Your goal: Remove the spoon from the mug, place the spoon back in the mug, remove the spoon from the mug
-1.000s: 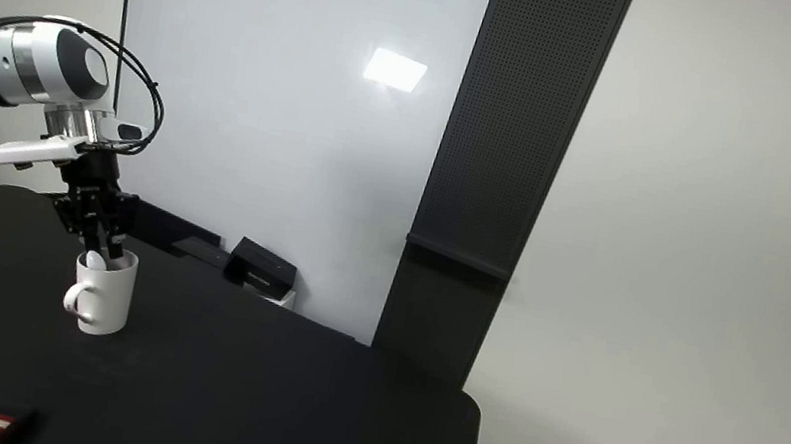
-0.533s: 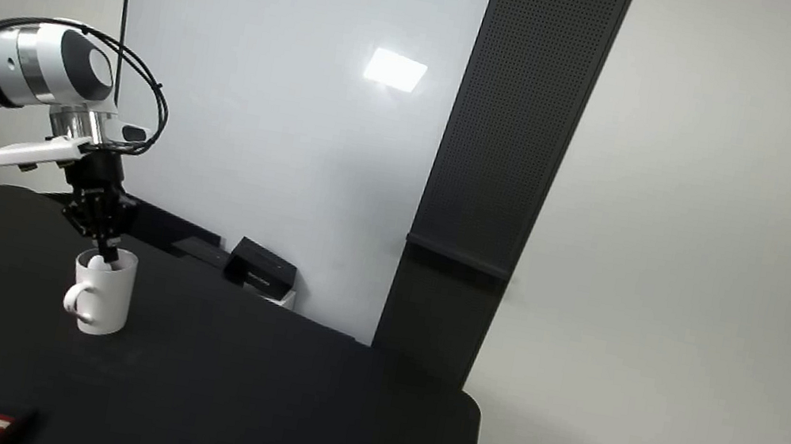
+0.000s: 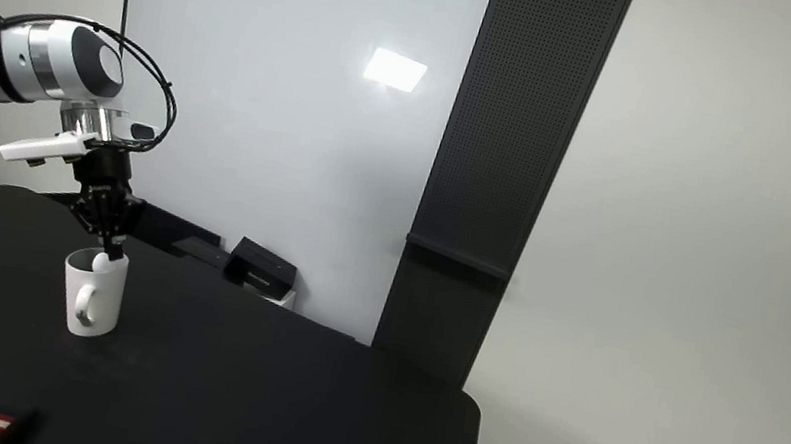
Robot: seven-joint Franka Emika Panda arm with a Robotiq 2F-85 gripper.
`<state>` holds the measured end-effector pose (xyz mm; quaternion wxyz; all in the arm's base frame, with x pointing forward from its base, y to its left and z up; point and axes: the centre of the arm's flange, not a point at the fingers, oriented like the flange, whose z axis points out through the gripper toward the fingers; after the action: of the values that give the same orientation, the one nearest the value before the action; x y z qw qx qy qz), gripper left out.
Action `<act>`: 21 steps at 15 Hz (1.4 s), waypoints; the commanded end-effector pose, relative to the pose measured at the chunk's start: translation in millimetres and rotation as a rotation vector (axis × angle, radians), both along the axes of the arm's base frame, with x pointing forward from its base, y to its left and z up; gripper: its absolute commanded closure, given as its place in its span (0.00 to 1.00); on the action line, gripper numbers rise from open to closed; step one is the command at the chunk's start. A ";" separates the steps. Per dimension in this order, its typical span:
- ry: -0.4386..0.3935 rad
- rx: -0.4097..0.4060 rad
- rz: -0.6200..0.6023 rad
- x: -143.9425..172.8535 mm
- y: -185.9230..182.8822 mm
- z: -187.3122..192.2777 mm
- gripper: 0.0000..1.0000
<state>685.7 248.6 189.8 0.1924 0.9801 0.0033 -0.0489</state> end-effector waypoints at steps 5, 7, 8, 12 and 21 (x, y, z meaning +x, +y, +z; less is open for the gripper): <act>-0.067 0.008 -0.083 26.3 -3.0 61.6 1.00; -0.085 0.015 -0.096 29.3 -4.0 81.7 1.00; -0.090 0.017 -0.103 30.4 -5.1 93.0 1.00; -0.108 0.029 -0.141 28.4 -14.7 136.9 1.00; -0.148 0.037 -0.254 10.7 -88.4 220.8 1.00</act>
<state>713.3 192.0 393.2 0.1692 0.9805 -0.1002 0.0045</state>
